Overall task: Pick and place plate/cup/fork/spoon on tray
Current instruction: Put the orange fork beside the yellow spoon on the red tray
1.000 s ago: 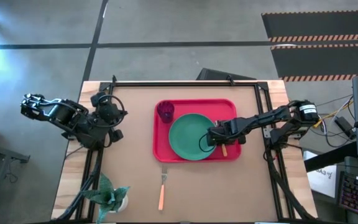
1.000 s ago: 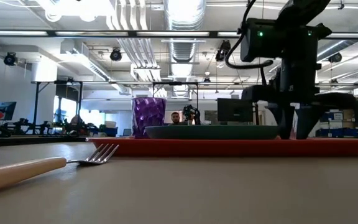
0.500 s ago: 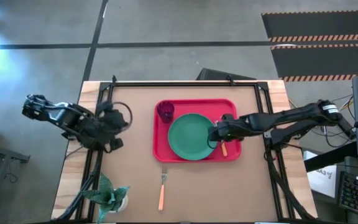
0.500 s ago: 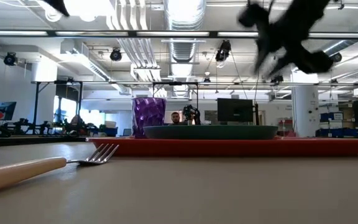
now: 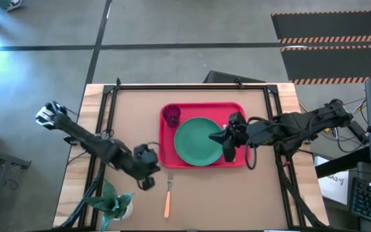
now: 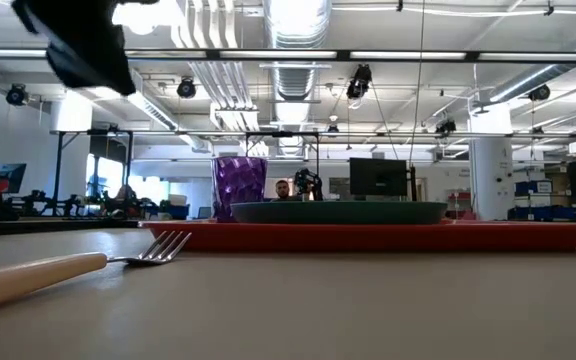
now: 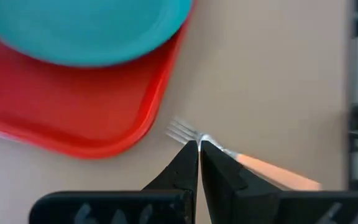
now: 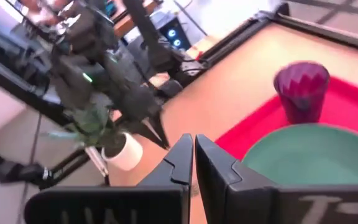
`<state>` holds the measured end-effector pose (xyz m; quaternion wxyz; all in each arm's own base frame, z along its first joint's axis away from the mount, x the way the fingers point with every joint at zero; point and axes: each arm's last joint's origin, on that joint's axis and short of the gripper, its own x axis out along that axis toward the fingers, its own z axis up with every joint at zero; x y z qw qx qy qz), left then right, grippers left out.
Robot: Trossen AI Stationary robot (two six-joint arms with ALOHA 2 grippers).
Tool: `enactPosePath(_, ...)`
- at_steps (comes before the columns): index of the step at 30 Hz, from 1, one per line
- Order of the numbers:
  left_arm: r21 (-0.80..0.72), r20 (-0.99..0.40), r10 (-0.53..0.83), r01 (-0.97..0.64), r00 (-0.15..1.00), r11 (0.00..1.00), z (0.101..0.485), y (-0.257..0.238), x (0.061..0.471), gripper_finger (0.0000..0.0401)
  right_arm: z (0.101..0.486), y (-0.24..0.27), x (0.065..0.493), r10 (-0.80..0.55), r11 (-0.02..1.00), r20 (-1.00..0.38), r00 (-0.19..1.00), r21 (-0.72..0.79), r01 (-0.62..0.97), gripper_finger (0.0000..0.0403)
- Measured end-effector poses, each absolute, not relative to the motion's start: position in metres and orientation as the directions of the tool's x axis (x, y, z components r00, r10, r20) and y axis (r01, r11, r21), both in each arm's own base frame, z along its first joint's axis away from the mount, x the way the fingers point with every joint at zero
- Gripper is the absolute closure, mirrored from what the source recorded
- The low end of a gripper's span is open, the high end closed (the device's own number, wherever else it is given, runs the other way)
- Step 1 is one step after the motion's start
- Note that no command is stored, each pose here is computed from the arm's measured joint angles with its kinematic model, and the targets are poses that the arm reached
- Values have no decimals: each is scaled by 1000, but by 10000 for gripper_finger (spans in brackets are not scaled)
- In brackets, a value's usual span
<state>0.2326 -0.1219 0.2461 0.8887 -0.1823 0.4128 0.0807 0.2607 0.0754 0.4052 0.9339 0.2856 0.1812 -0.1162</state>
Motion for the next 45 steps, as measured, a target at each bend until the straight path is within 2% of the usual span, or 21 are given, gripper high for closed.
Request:
enactPosePath(7,-198,-871,10,-370,491,908,196,-163,258,401,421,76,260,-83,861,-468,880,411,300,394)
enactPosePath(15,-215,-926,-61,-389,372,896,171,-184,262,401,420,76,261,-79,867,-473,877,401,295,394)
enactPosePath(25,-221,-925,-59,-402,376,888,169,-186,260,401,420,77,261,-76,868,-471,879,402,291,394)
enactPosePath(33,-262,-880,-48,-401,472,878,166,-191,270,401,420,77,261,-76,875,-469,880,392,284,394)
enactPosePath(39,-220,-900,-21,-412,434,884,144,-193,274,401,420,77,261,-76,878,-467,881,387,281,394)
enactPosePath(45,-206,-910,-20,-409,415,889,140,-193,274,401,420,77,261,-75,878,-468,881,387,280,394)
